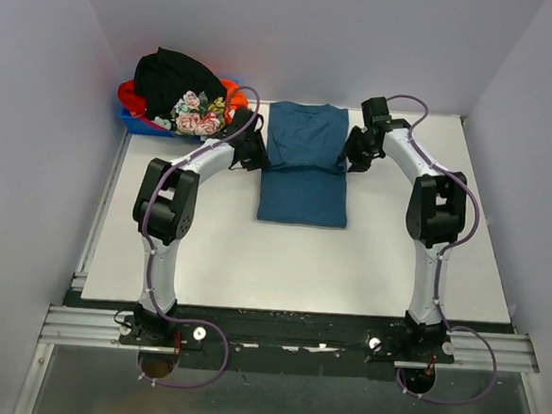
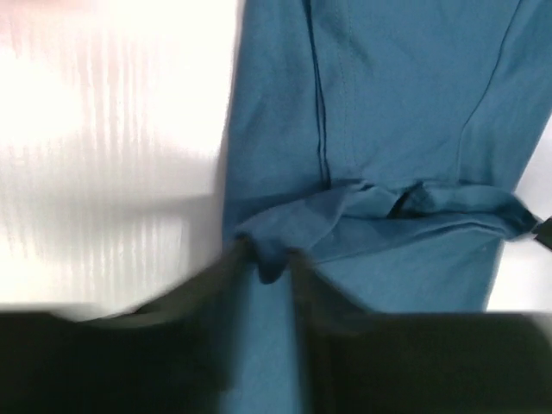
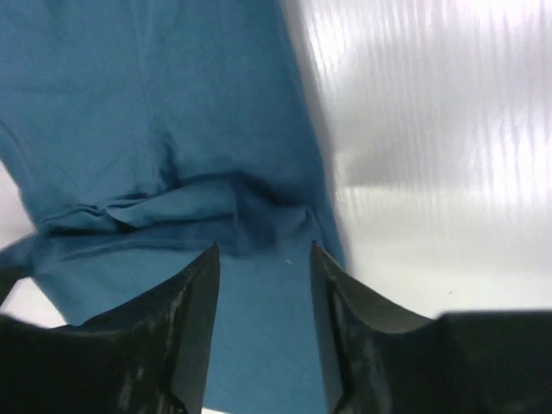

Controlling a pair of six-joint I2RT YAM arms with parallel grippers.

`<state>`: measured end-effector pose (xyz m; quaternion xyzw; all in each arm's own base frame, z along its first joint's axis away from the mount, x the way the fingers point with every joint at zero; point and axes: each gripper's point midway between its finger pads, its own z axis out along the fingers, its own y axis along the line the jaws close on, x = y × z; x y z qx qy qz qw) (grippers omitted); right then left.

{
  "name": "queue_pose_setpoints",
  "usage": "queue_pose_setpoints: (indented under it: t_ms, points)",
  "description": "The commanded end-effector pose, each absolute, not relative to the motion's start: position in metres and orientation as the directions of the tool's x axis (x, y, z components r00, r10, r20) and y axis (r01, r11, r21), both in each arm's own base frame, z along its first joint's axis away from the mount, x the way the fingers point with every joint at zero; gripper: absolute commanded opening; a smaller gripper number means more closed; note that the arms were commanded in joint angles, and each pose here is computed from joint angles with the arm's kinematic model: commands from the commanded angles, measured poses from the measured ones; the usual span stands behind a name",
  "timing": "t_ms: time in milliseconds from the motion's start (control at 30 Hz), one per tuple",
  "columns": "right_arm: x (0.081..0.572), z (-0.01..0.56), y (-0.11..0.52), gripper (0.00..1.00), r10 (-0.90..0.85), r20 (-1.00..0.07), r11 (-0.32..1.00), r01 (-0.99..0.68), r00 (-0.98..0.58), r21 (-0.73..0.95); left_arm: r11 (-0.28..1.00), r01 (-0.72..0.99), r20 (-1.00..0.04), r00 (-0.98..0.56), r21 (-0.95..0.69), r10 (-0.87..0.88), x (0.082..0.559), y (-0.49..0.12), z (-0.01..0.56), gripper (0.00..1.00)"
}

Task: Fold and stack the t-shirts
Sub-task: Fold the folded rectangular tshirt in 1/3 of the way, then grab one side of the 2/3 rectangular tshirt with both arms

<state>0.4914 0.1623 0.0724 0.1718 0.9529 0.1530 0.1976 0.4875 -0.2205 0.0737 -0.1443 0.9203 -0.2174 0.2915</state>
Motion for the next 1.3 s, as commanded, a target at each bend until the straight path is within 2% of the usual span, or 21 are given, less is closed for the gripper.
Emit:
queue_pose_setpoints:
  t_ms: [0,133,167,233,367,500,800,967,1267]
  points:
    - [0.503,0.080,0.159,0.69,0.388,-0.332,0.888,0.252,-0.860,0.384,0.812,-0.102,-0.486,-0.756,-0.575,-0.439,0.507,-0.225,0.094,0.61]
    - [0.495,0.096,0.153,0.71,0.391,-0.367,0.890,0.246,-0.844,0.384,0.816,-0.071,-0.533,-0.724,-0.574,-0.438,0.507,-0.219,0.122,0.84]
    - [0.490,0.099,0.150,0.72,0.391,-0.375,0.892,0.248,-0.841,0.377,0.817,-0.062,-0.544,-0.717,-0.574,-0.437,0.505,-0.218,0.129,0.88]
    - [0.475,0.110,0.144,0.71,0.391,-0.400,0.895,0.242,-0.829,0.374,0.814,-0.046,-0.551,-0.713,-0.580,-0.433,0.495,-0.218,0.138,0.89]
    - [0.433,0.092,0.145,0.61,0.388,-0.392,0.883,0.214,-0.834,0.418,0.812,-0.022,-0.544,-0.733,-0.583,-0.409,0.462,-0.220,0.136,0.79]
    - [0.405,0.072,0.146,0.51,0.355,-0.358,0.891,0.197,-0.863,0.410,0.819,-0.024,-0.509,-0.773,-0.573,-0.379,0.427,-0.223,0.113,0.64]
    - [0.345,0.045,0.152,0.44,0.305,-0.306,0.891,0.156,-0.902,0.427,0.850,-0.011,-0.475,-0.826,-0.526,-0.305,0.363,-0.222,0.080,0.50]
    - [0.328,0.039,0.152,0.43,0.284,-0.295,0.891,0.137,-0.912,0.434,0.855,-0.008,-0.462,-0.838,-0.519,-0.289,0.349,-0.217,0.071,0.47]
    - [0.329,0.053,0.152,0.41,0.266,-0.326,0.895,0.107,-0.907,0.432,0.863,-0.005,-0.460,-0.845,-0.505,-0.274,0.346,-0.215,0.069,0.44]
